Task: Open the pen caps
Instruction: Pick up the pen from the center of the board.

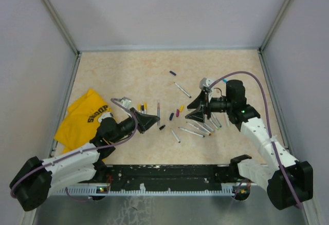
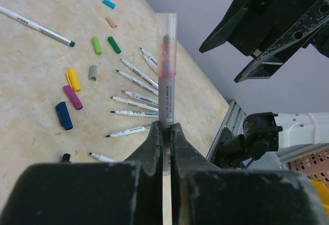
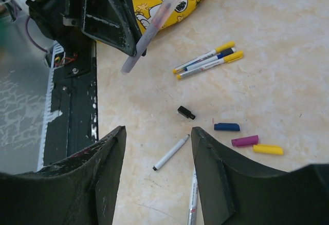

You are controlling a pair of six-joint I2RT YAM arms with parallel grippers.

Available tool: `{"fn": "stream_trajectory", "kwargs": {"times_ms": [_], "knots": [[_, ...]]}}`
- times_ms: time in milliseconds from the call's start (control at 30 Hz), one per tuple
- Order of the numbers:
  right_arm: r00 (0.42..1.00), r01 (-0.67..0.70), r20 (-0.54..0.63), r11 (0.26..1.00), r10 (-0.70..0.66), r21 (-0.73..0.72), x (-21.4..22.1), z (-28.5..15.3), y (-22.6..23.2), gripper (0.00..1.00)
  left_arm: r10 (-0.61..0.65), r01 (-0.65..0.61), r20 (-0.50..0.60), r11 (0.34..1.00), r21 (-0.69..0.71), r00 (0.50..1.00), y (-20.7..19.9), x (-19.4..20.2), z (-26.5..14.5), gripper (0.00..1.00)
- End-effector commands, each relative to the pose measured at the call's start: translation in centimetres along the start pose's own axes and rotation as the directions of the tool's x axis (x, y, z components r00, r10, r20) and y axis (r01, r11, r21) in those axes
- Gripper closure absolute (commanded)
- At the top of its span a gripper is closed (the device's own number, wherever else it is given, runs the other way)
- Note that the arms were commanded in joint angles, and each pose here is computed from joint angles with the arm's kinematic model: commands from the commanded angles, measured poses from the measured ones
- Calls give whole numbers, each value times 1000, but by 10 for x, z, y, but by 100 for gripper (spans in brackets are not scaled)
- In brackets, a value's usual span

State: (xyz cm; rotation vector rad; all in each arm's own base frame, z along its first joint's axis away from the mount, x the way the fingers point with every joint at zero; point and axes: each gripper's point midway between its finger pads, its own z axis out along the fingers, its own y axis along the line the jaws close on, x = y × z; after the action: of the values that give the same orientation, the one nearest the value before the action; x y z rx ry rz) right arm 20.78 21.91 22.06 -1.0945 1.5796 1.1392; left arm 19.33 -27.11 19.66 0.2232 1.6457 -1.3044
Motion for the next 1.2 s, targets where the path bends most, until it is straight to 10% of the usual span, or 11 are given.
{"fn": "stream_trajectory", "kwargs": {"times_ms": [0,1167], "knots": [[998,50,40,999,-50,-17,-13,-2,3,46,6,-10,67,998,62,998,-14,-12,-2,100],[998,-42,50,995,46,-91,1,11,9,47,12,-40,242,993,111,970,-16,-35,-3,100]]}}
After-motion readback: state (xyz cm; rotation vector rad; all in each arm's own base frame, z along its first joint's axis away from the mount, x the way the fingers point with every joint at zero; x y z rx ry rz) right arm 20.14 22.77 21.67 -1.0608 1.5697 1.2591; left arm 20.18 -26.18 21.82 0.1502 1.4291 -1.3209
